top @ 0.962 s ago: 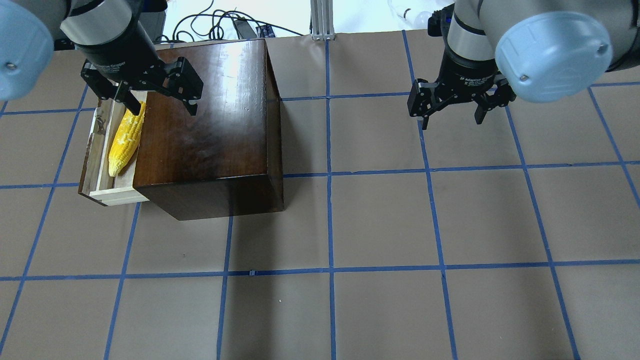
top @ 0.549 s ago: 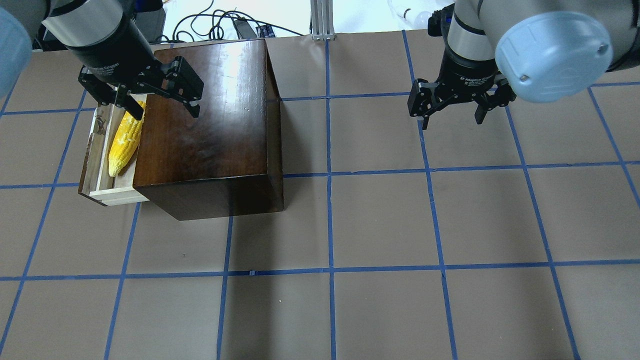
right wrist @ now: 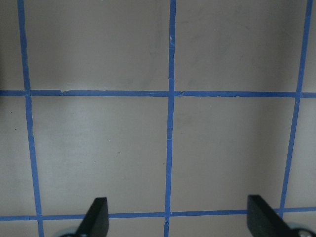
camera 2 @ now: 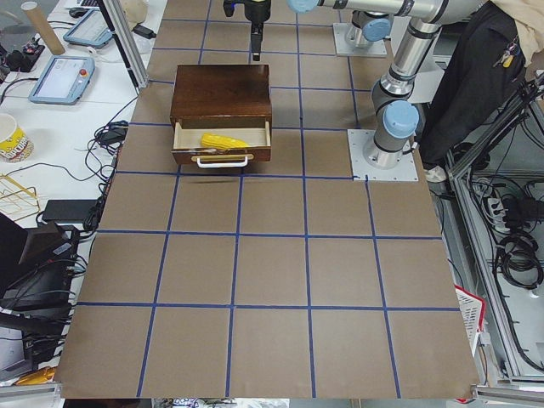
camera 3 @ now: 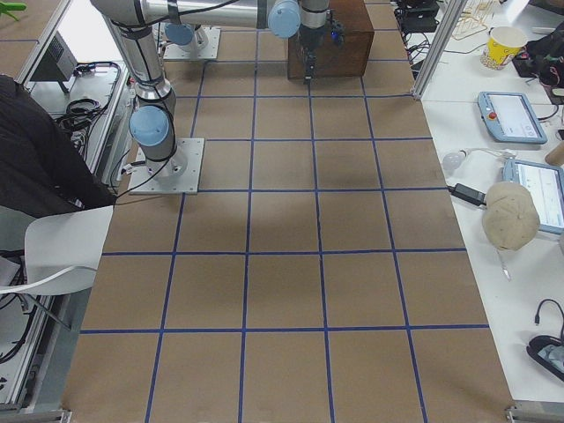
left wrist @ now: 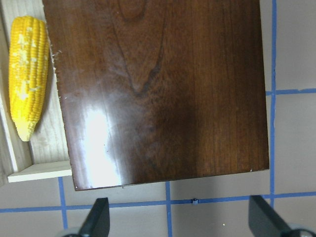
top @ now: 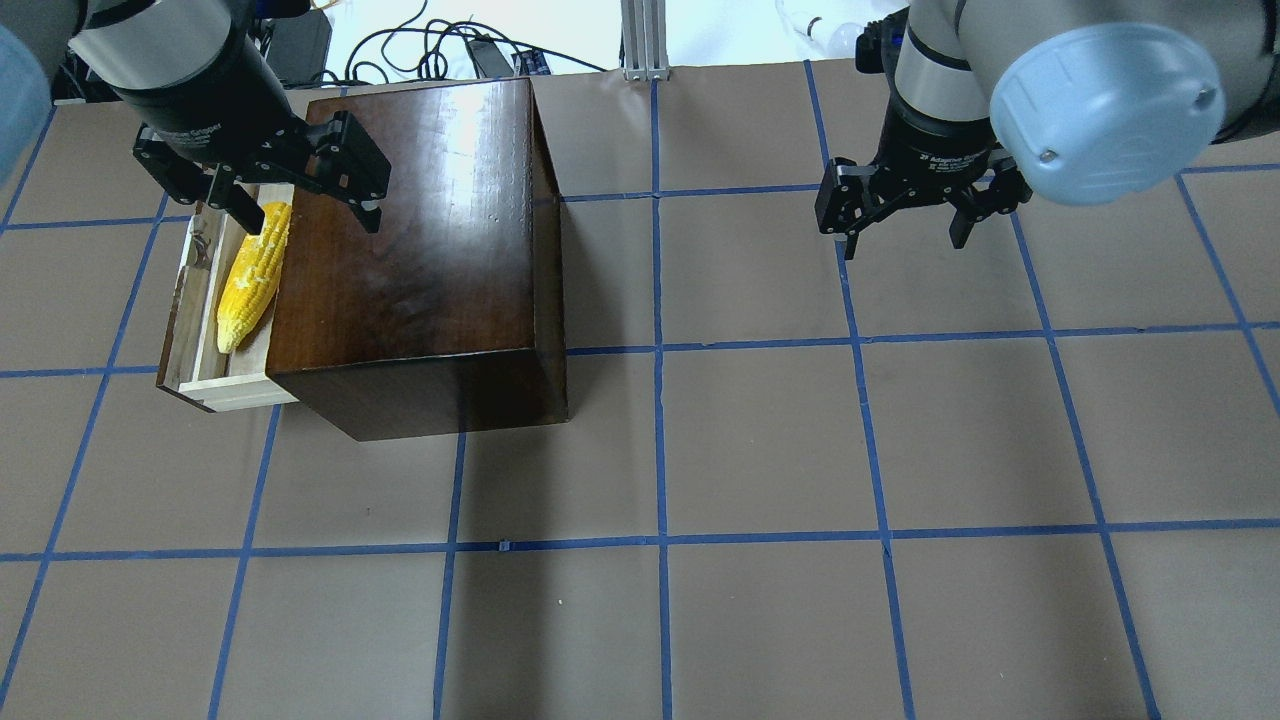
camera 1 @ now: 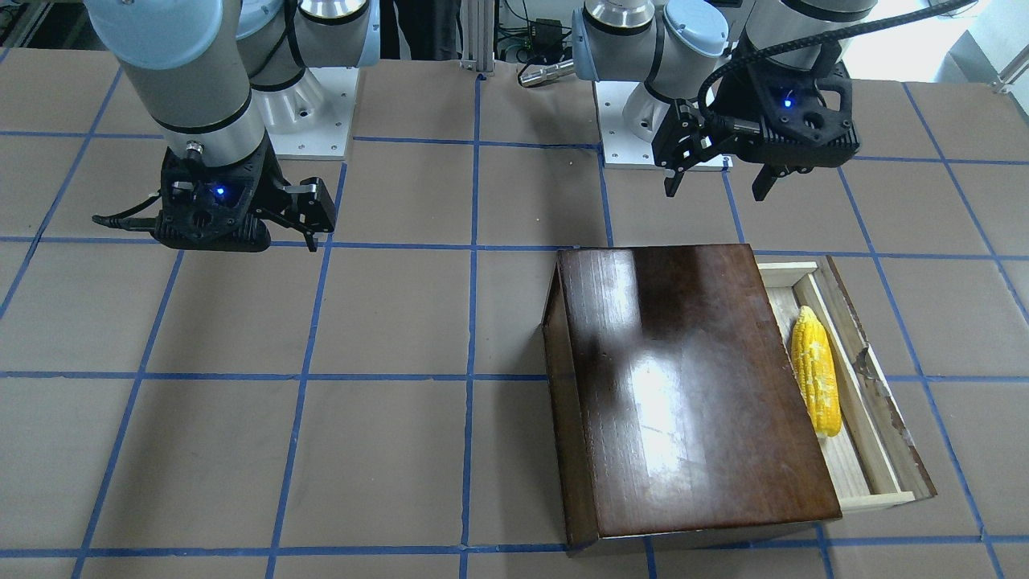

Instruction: Open drawer and put corn inside

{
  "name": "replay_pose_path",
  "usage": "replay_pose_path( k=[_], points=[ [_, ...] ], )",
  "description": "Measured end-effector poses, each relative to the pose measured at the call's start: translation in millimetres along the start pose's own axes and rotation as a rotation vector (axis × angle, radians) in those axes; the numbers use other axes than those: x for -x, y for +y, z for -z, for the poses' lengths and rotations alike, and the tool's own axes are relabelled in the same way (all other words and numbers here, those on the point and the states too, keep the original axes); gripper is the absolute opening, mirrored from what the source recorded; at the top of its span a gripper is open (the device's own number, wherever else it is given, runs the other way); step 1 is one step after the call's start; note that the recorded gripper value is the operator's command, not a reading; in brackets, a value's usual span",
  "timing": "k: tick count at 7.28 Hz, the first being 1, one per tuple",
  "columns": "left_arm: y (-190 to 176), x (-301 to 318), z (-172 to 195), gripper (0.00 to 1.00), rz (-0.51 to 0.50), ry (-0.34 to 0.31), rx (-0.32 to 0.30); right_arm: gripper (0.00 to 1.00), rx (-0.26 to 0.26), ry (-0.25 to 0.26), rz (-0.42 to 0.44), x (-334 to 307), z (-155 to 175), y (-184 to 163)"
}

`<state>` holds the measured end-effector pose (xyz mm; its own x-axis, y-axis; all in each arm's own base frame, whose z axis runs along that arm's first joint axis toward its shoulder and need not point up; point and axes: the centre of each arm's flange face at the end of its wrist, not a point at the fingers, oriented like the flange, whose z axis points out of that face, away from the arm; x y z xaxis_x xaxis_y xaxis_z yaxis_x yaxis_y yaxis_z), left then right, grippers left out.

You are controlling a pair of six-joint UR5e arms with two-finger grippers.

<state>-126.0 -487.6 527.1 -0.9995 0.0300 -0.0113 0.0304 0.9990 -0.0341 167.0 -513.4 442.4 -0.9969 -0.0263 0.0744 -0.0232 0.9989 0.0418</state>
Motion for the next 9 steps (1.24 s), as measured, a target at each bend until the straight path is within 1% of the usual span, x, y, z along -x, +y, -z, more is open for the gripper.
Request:
replay_pose_path(
  k=[3, 9],
  points=[
    [1.9, 1.8, 3.0, 1.00, 0.001, -0.018, -0.006, 1.00, 0.000, 0.000, 0.000, 0.0, 0.0, 0.1],
    [0.4, 2.8, 0.9, 1.00, 0.003, -0.017, -0.002, 1.00, -0.001, 0.000, 0.000, 0.0, 0.4, 0.1]
  ],
)
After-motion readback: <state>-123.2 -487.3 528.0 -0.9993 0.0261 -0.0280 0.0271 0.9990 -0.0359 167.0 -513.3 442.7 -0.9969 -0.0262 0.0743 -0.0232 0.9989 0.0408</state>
